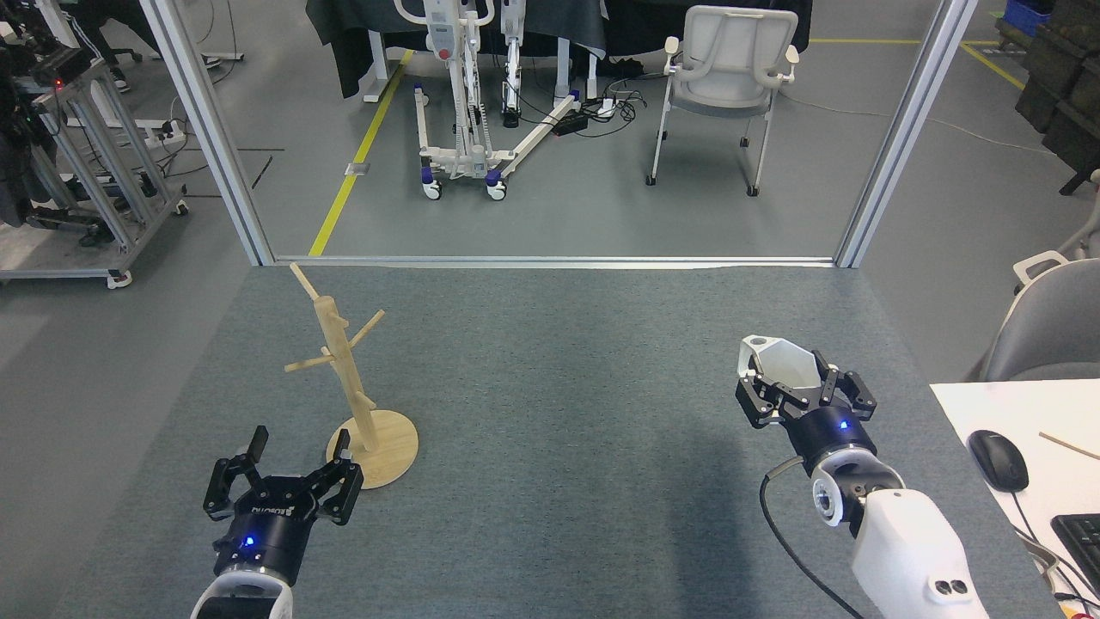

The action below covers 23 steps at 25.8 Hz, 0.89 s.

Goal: Hang cup on storage rack
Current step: 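Lift the cup with the right gripper and carry it toward the left gripper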

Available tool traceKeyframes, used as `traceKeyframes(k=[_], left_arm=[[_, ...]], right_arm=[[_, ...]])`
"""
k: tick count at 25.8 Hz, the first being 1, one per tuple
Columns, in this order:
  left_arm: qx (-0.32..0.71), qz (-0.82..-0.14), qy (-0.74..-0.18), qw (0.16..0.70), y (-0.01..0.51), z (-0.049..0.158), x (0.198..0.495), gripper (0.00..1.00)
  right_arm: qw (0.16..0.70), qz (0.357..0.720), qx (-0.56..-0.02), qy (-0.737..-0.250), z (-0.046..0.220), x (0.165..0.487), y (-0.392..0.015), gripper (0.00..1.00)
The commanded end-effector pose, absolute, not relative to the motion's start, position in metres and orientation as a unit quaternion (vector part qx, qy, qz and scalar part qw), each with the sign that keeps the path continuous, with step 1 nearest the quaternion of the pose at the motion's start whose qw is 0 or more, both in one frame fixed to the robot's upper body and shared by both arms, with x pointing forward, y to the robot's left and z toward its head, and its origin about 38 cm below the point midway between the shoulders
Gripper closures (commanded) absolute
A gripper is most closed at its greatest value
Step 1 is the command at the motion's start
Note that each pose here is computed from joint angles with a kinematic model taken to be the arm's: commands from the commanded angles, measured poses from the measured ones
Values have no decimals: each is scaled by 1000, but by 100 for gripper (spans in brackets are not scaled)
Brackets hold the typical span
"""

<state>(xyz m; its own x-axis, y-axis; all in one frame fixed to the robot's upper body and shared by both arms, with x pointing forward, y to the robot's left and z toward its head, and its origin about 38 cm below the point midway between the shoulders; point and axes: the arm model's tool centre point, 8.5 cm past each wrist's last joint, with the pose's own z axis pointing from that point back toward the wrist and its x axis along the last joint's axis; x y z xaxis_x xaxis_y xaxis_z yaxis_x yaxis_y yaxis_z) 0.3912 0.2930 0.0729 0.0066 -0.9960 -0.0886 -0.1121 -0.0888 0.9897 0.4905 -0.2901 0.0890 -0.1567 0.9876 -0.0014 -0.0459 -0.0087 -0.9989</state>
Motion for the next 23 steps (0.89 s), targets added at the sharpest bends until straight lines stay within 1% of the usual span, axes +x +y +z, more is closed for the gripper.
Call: traceKeyframes(k=[1,3,7,9,11,13,14,16,18,21,23], left_arm=[[550,-493,-503,448,294,73,391,1],[551,-493,-504,447,294,73,391,1],[550,-493,-503,449,295,72,388,1],[548,-491,-505,451,294,72,387,1],[549,-488,-507,452,295,73,386,1],[552,-484,-504,455,300,73,381,1],[555,-480,-509,450,299,77,380,1],[561,-470,-522,437,295,85,375,1],[563,-467,-530,429,293,88,369,1],[563,-463,-544,417,288,93,356,1],[559,-463,-549,414,285,94,346,1]], right_arm=[[381,574,-425,-587,118,462,-270,70],[344,572,-413,-620,135,450,-250,70],[282,553,-408,-669,177,435,-215,70],[253,551,-389,-694,191,432,-190,70],[224,552,-374,-710,206,434,-166,76],[197,563,-360,-717,215,434,-144,81],[188,564,-355,-721,221,435,-136,83],[188,573,-339,-722,226,436,-127,86],[206,583,-329,-713,238,443,-125,88],[259,594,-323,-689,256,459,-119,88],[304,591,-326,-672,267,469,-109,86]])
